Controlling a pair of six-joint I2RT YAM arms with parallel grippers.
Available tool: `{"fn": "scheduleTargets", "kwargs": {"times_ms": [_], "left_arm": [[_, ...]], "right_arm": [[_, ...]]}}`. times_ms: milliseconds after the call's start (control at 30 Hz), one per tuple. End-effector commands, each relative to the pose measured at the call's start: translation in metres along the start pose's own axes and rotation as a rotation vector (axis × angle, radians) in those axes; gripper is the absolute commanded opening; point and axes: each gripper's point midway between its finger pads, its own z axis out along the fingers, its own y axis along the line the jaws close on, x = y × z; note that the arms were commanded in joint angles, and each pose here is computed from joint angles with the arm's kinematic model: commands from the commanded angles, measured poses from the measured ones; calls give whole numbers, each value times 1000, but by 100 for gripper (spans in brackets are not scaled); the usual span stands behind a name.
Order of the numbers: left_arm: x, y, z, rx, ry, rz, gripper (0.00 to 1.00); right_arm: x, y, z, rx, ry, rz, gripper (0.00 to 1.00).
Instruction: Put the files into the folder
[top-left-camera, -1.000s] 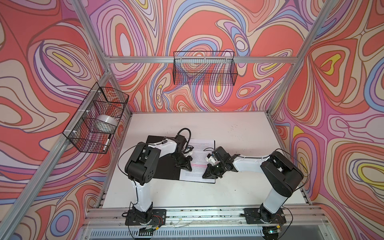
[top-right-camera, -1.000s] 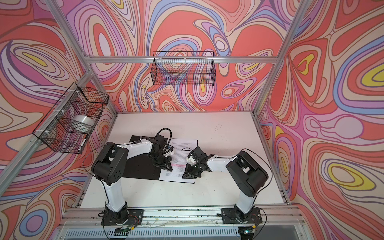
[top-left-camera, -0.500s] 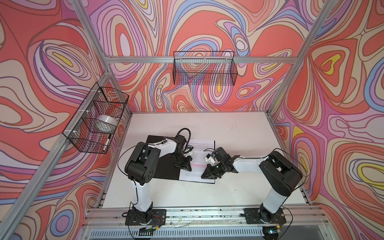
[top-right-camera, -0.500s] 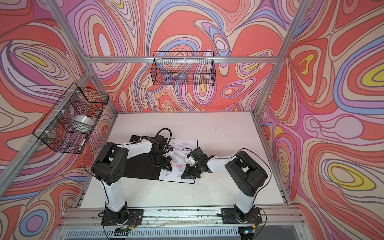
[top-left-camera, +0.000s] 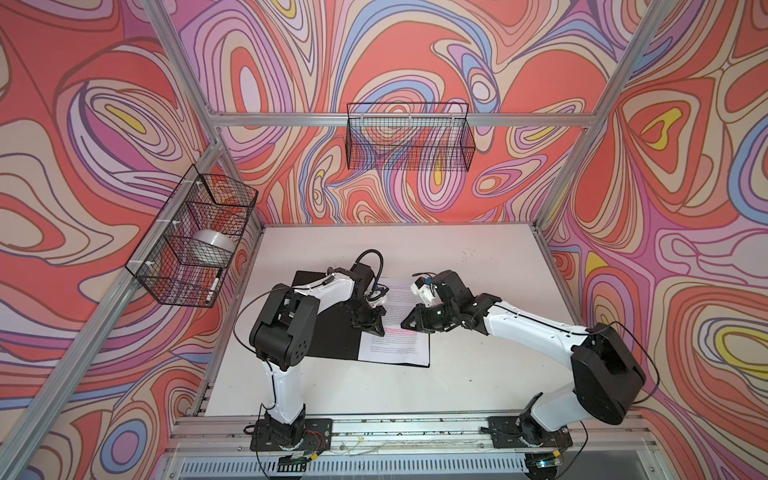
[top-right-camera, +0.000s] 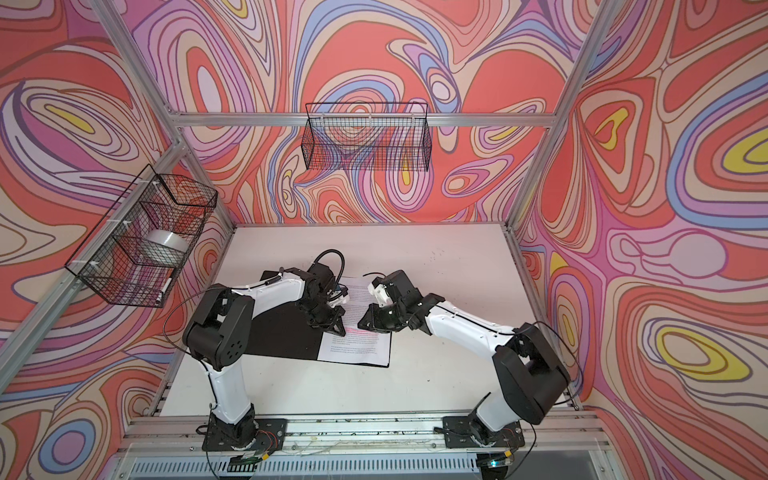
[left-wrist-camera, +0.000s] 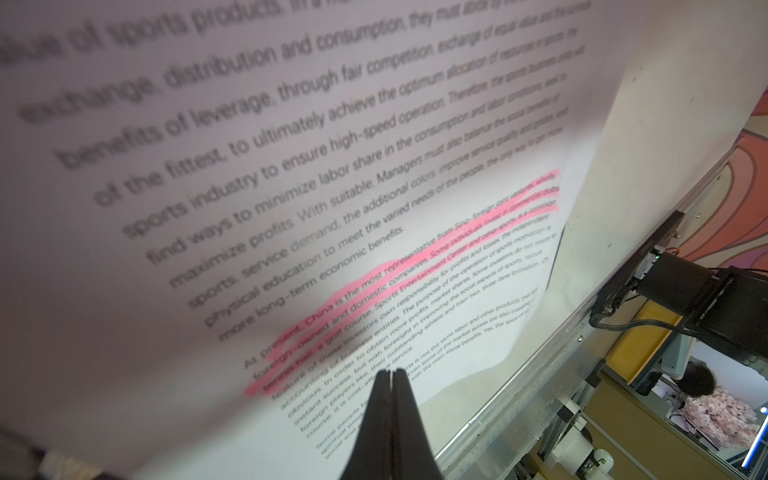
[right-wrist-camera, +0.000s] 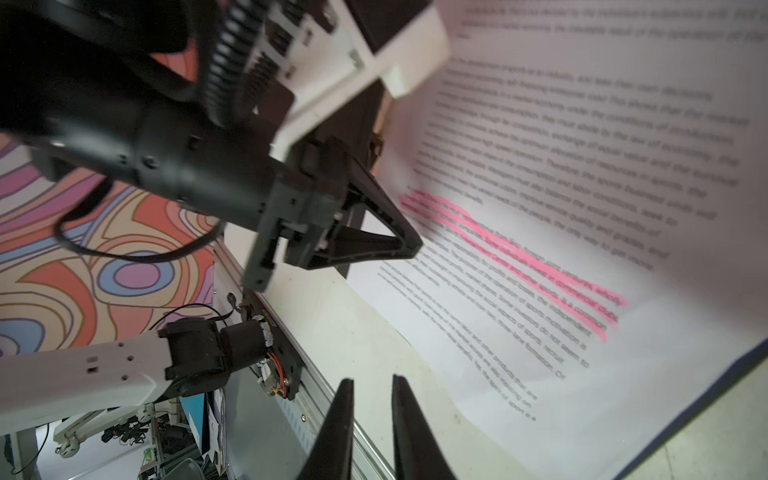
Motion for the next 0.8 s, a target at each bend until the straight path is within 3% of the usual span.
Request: {"fn": "scheduleTargets", "kwargs": {"times_ms": [0, 267, 400, 567, 667, 767], "left_arm": [[1, -13, -20, -1, -9, 38, 10], [7, -44, -61, 29, -29, 128, 23], [8, -46, -98, 16, -150, 137, 34], [-4, 6, -129, -19, -320, -61, 65], [-9, 44, -126, -11, -365, -210, 72], [-12, 59, -111, 56, -349, -287, 72]], "right_arm": [[-11, 9, -13, 2, -40, -33, 19], [-20, 12, -29, 3, -106, -37, 19], [-24, 2, -38, 38, -138, -8, 19], [-20, -19, -44, 70, -162, 63, 19], [-15, -26, -45, 77, -166, 84, 19], [-11, -31, -47, 82, -170, 97, 19]]}}
